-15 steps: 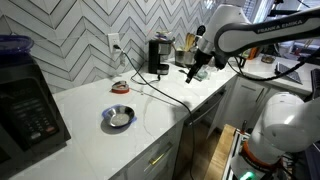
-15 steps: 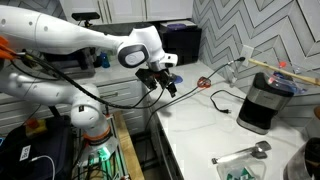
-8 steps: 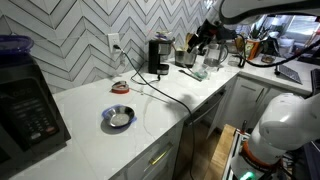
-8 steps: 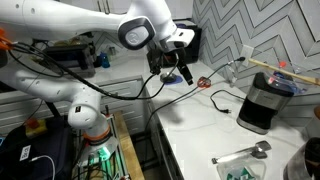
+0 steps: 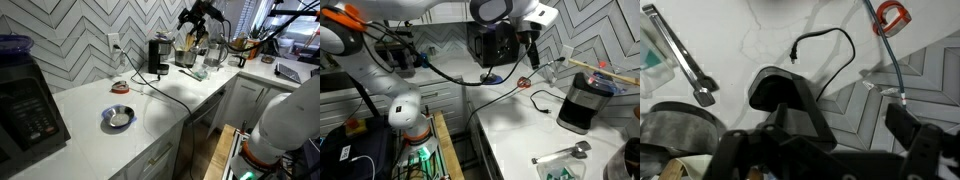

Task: Remove the lunchbox from on top of the coffee maker and put it on the table

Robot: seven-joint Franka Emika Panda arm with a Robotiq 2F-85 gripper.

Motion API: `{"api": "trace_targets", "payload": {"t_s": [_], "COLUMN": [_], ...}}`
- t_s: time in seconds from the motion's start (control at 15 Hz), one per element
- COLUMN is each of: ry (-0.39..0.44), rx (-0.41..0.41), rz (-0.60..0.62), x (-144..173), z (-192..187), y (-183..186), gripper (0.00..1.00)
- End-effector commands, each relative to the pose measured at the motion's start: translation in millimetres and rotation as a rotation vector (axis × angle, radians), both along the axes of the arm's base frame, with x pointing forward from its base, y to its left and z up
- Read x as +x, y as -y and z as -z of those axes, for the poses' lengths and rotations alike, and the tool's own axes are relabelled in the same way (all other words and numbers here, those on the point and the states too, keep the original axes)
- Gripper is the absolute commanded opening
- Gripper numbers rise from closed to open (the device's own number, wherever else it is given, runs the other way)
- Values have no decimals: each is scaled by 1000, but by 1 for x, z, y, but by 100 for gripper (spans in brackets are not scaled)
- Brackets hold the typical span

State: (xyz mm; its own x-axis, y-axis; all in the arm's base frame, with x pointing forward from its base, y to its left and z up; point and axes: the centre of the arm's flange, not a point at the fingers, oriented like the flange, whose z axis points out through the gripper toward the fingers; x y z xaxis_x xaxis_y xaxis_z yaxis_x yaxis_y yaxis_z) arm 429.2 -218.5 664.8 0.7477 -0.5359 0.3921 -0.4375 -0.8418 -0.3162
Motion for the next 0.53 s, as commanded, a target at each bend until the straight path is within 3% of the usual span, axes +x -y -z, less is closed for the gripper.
{"api": "trace_targets", "payload": {"t_s": [0.0, 0.13, 0.2, 0.47], "ry": [-34, -20, -10, -11], "rx": [140, 127, 99, 98], "rz": [127, 105, 107, 109], "x": [47, 49, 31, 45], "z": [-39, -41, -24, -31], "y": [54, 56, 40, 46], "gripper": [100, 100, 100, 100]}}
